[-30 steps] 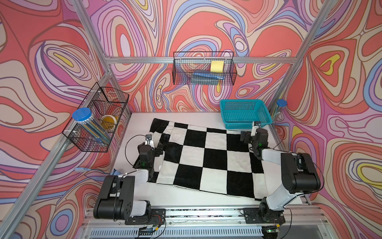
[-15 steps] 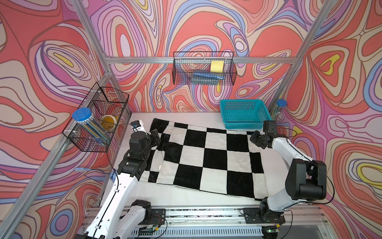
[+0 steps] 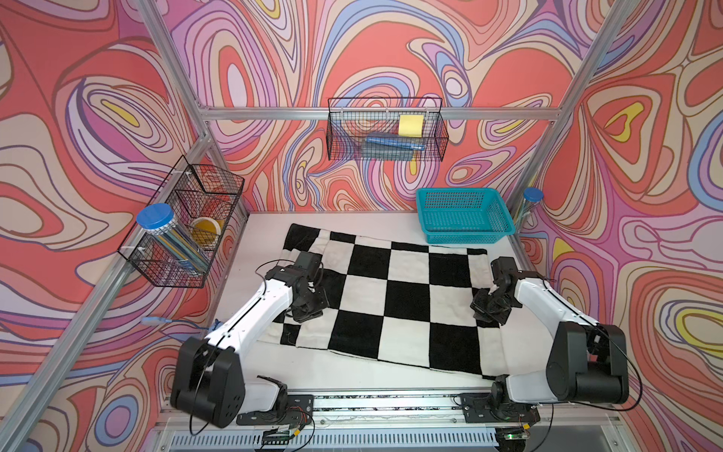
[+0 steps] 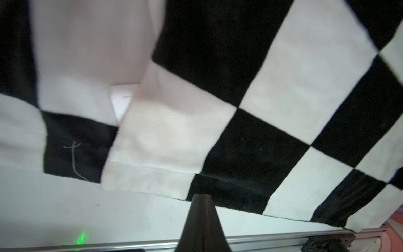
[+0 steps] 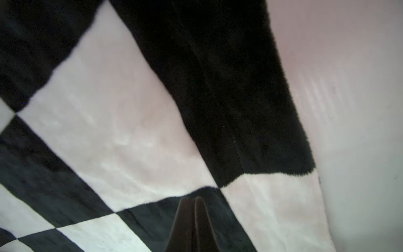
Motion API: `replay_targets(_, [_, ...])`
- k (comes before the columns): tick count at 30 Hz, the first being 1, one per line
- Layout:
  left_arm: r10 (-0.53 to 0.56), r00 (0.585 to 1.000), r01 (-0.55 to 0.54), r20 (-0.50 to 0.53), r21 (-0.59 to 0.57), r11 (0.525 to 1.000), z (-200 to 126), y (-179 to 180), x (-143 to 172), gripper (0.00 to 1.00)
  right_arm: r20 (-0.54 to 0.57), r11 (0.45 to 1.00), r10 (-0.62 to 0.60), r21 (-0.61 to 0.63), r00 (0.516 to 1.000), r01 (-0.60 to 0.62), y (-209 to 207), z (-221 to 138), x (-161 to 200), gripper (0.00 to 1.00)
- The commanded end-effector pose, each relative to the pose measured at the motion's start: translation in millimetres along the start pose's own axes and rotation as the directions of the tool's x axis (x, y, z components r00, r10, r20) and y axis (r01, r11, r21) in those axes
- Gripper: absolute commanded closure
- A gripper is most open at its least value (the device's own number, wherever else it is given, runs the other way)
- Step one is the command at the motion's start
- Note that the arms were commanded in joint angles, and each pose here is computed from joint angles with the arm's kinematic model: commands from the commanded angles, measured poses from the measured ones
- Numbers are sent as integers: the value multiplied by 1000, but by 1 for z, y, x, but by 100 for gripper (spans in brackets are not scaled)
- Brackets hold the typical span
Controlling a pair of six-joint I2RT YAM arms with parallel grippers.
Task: Roll up the pillowcase
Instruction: Adjust the pillowcase at the center of the board.
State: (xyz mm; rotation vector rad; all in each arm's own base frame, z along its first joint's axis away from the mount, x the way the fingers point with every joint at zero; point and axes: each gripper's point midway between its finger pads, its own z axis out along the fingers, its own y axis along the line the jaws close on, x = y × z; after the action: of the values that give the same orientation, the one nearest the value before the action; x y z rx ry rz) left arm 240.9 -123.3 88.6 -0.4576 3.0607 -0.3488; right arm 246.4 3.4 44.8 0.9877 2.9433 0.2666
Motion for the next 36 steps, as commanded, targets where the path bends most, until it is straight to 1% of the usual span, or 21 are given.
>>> replay_targets(1, [52, 988, -57, -144, -30, 998, 25, -14, 14, 100, -12, 999, 9, 33, 1000, -8, -4, 12, -3, 100])
replay_targets(3, [49, 982, -52, -185, -12, 999, 41, -20, 14, 100, 11, 999, 12, 48, 1000, -12, -3, 9, -11, 100])
replay_targets(5, [57, 980, -63, -190, -24, 998, 50, -22, 12, 100, 48, 994, 4, 107, 999, -9, -9, 4, -23, 100])
replay_targets(6, [64, 980, -73, -186, -41, 997, 54, -20, 10, 100, 46, 993, -4, 116, 999, -2, -9, 4, -27, 100])
replay_targets(10, [61, 966, -80, -250, -68, 994, 74, -20, 10, 100, -17, 993, 12, 120, 1000, -10, -3, 19, -29, 100])
replay_targets(14, [46, 958, -71, -283, -80, 994, 89, -20, 13, 100, -76, 992, 35, 124, 996, -26, 1, 36, -32, 100])
replay_targets(15, [43, 957, -71, -288, -87, 994, 91, -20, 13, 100, -70, 992, 36, 120, 997, -27, 3, 34, -36, 100])
replay_targets(17, [41, 956, -72, -292, -97, 993, 95, -21, 11, 100, -93, 990, 43, 139, 995, -29, 3, 43, -39, 100])
replay_targets(22, [34, 949, -72, -315, -107, 992, 109, -33, 4, 100, -83, 983, 20, 184, 996, -5, 5, 48, -59, 100])
replay_targets(25, [36, 950, -71, -311, -103, 992, 111, -49, -3, 100, -66, 971, 4, 238, 998, 12, 1, 49, -74, 100])
replay_targets(29, [51, 962, -84, -268, -114, 990, 109, -65, -13, 100, -24, 966, -2, 259, 1000, 8, -4, 45, -96, 100])
replay_targets(33, [41, 968, -76, -247, -133, 988, 108, -67, -21, 100, 15, 962, -8, 272, 1000, 3, -7, 38, -116, 100])
replay_targets(36, [40, 970, -73, -241, -130, 989, 103, -66, -18, 100, 31, 964, -17, 266, 999, 8, -4, 35, -125, 100])
